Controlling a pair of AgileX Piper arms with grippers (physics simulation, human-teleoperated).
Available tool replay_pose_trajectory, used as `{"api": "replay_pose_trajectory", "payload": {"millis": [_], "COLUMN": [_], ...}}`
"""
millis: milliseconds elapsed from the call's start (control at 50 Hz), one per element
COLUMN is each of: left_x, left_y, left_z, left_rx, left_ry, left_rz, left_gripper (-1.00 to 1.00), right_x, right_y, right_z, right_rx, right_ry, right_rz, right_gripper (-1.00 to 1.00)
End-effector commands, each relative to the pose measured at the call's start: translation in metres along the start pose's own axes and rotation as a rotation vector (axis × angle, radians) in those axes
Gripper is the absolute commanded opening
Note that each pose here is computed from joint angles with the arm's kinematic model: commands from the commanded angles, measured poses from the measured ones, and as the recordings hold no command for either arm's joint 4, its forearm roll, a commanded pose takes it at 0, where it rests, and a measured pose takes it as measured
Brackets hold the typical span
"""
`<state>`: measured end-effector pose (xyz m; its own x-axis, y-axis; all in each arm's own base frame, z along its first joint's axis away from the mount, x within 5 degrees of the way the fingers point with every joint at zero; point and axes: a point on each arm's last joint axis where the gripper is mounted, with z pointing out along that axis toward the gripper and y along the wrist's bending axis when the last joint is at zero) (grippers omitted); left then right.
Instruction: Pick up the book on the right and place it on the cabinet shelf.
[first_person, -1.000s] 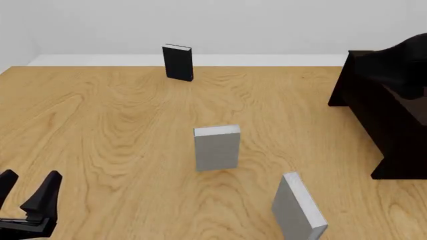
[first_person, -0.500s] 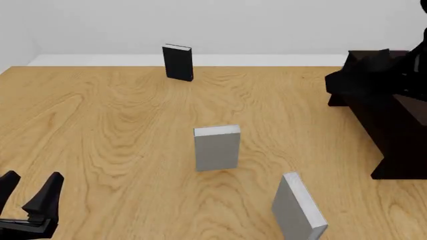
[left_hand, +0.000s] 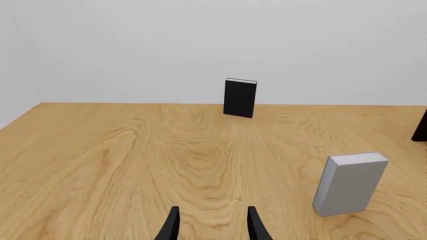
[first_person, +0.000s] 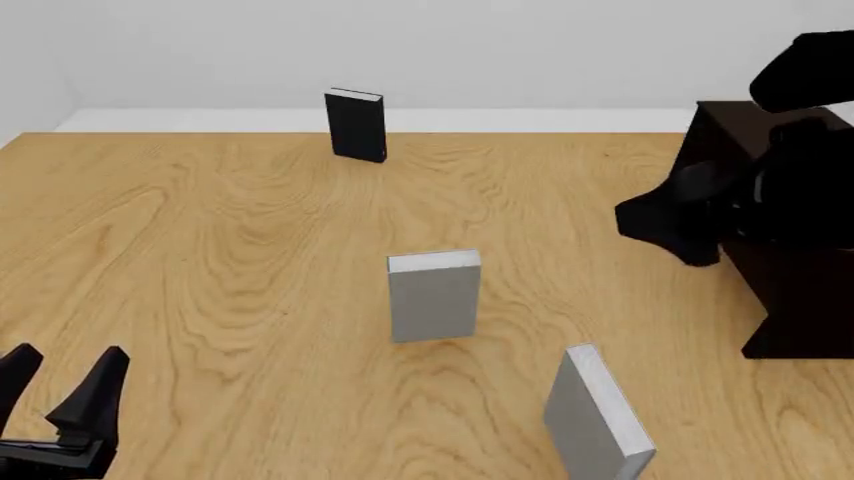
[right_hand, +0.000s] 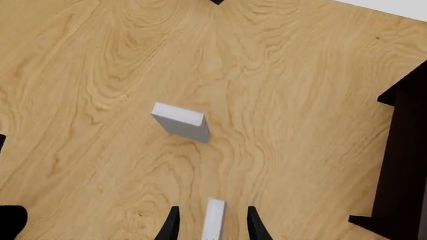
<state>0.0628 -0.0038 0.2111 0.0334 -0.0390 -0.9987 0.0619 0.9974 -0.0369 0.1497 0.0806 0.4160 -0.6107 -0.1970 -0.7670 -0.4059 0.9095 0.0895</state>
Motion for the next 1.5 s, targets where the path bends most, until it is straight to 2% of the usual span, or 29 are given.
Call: {"api": "replay_pose_trajectory", "payload": {"millis": [20,460,680,700,1500], "left_x": [0.001,0.001,0.001,0.002,0.003], "left_y": [0.0,0.0,0.0,0.0,0.0], "left_z": [-0.001,0.0,0.0,-0.001,0.0], "left_rx": [0.001,-0.001,-0.001,-0.001,0.0], "left_ry": [0.005,0.008,0.013,0.013,0.029], "left_rz": [0.0,-0.002,-0.002,0.0,0.002], "left_gripper": [1.0,1.0,1.0,1.0,1.0], "right_x": [0.011,0.031,0.043,0.045,0.068], "right_y": [0.0,-0.003,-0.002,-0.002,-0.002], "right_z": [0.015,0.034,0.052,0.055,0.096], "right_rx": [-0.002,0.007,0.0,0.0,0.003], "right_ry": [0.031,0.067,0.091,0.101,0.161], "right_rz": [0.001,0.027,0.032,0.019,0.029], "right_gripper": [1.0,1.0,1.0,1.0,1.0]}}
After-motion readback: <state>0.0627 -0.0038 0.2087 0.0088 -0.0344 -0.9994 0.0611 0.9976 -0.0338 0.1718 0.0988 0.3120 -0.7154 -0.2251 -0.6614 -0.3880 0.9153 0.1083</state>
